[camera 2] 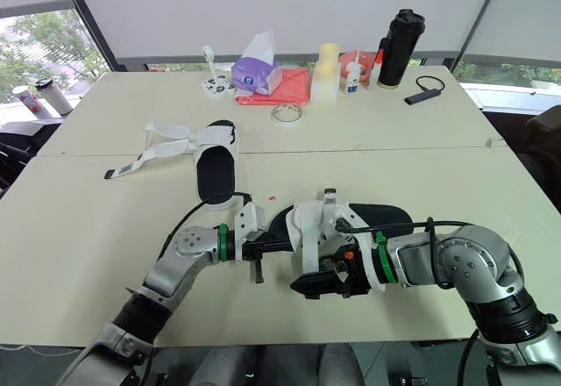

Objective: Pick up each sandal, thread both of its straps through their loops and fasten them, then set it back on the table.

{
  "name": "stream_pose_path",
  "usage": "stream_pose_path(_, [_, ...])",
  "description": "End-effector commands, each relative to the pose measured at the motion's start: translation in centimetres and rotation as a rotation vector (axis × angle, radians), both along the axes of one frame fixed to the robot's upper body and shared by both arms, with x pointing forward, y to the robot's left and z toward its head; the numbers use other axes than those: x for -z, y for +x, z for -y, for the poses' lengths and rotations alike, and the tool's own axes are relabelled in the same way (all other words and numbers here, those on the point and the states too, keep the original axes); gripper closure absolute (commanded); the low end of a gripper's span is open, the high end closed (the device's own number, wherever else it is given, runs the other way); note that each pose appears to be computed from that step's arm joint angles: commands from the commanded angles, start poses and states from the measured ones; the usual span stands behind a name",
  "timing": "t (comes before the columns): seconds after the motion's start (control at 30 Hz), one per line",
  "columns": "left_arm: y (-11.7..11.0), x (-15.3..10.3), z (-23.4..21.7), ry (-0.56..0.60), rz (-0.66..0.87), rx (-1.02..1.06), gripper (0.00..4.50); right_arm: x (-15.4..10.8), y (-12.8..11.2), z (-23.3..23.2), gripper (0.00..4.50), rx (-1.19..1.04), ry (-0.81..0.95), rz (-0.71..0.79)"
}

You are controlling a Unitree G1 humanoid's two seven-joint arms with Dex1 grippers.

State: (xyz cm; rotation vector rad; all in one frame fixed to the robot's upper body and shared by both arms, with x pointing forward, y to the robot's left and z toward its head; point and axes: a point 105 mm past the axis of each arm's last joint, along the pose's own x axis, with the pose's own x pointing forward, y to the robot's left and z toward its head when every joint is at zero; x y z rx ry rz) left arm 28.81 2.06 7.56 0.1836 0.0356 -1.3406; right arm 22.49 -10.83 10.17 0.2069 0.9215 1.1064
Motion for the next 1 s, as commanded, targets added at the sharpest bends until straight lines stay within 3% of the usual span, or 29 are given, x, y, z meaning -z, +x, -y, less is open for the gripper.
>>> stream_pose_path(0.03, [0.4,1.8,-0.8,0.080,-0.012,-0.046,4.50,-1.1,0.5,0.0,2.81,0.006,0.014,0.048])
stream_pose_path(0.13, [0.5,1.9,-0.8,0.077,-0.017,-0.053,4.50,-1.4,0.7,0.1,4.37,0.013,0.016,0.054])
stream_pose_path(0.17, [0.5,2.0,-0.8,0.082,-0.021,-0.055,4.50,-1.8,1.0,0.2,4.45,0.015,0.016,0.065])
stream_pose_path(0.5, [0.1,4.5,-0.9,0.167,-0.084,-0.046,4.50,-6.8,3.0,0.7,4.45,-0.039,0.049,0.159])
stream_pose_path(1.0, [0.1,4.6,-0.8,0.165,-0.087,-0.051,4.50,-7.9,6.7,-0.2,4.45,-0.026,0.102,0.133])
